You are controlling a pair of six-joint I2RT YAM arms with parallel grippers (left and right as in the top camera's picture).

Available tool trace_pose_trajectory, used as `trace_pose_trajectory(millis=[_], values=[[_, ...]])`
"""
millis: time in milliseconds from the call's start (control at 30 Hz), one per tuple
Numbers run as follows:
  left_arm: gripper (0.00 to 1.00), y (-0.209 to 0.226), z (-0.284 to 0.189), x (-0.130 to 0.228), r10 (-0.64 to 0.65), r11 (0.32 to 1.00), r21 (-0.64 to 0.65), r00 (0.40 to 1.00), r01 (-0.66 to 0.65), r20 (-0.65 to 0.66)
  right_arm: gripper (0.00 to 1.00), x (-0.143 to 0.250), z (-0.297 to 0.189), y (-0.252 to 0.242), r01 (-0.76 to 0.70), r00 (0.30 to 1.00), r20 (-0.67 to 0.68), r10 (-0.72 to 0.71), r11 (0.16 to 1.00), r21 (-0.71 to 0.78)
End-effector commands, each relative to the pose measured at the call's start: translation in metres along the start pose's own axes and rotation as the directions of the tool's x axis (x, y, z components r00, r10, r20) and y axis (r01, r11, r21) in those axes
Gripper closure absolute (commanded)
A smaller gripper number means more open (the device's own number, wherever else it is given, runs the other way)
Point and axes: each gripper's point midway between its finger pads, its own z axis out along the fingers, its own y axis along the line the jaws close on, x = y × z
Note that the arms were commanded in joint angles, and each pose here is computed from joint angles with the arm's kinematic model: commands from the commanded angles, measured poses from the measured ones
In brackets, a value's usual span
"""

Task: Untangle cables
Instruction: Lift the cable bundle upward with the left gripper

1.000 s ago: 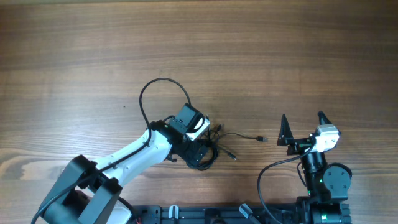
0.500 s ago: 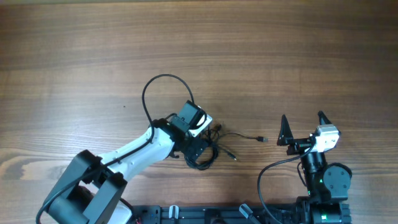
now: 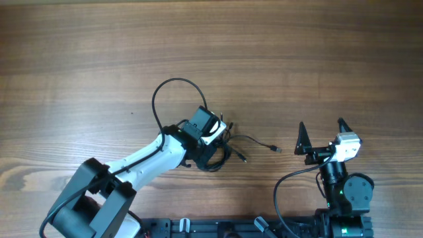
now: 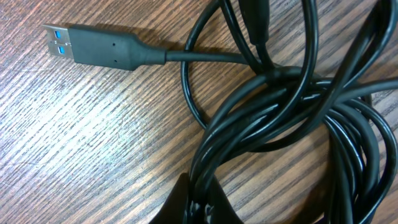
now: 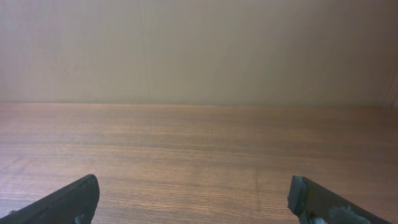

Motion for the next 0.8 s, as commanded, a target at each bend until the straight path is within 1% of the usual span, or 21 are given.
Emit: trace_pose_trajectory(millis=[0, 33, 133, 233, 300, 433, 633, 767], values=[[0.96, 0.009, -0.012, -0.017, -0.002, 0.998, -0.059, 0.999, 0.005, 0.048, 0.00, -0.003, -0.001, 0.001, -0.006, 1.000, 0.015, 0.006, 1.000, -0.008], [0.96, 0.011, -0.017, -0.023, -0.002, 0.998, -0.069, 0.997, 0.007, 0.072, 0.00, -0.003, -0.001, 0.001, -0.005, 1.000, 0.015, 0.005, 1.000, -0.008], [0.96, 0.021, -0.049, -0.060, -0.028, 0.991, -0.117, 0.968, 0.059, 0.250, 0.00, -0.003, -0.001, 0.001, -0.006, 1.000, 0.015, 0.006, 1.000, -0.008], [0.96, 0.025, -0.085, -0.093, -0.025, 0.989, -0.122, 0.906, 0.084, 0.422, 0.00, -0.003, -0.001, 0.001, -0.006, 1.000, 0.015, 0.006, 1.000, -0.008], [0.96, 0.028, -0.106, -0.105, -0.026, 0.987, -0.122, 0.867, 0.100, 0.498, 0.00, -0.003, -0.001, 0.001, -0.006, 1.000, 0.015, 0.006, 1.000, -0.008], [0.96, 0.034, -0.134, -0.114, -0.053, 0.984, -0.106, 0.813, 0.140, 0.580, 0.00, -0.003, -0.001, 0.001, -0.006, 1.000, 0.015, 0.006, 1.000, -0.008], [0.96, 0.019, -0.171, -0.121, -0.044, 0.995, -0.038, 0.746, 0.093, 0.665, 0.00, -0.003, -0.001, 0.000, 0.008, 1.000, 0.016, -0.008, 1.000, 0.000], [0.96, 0.003, -0.201, -0.125, -0.029, 1.000, 0.016, 0.685, 0.025, 0.728, 0.00, -0.007, -0.001, 0.002, -0.049, 0.998, 0.031, 0.049, 0.999, -0.015]])
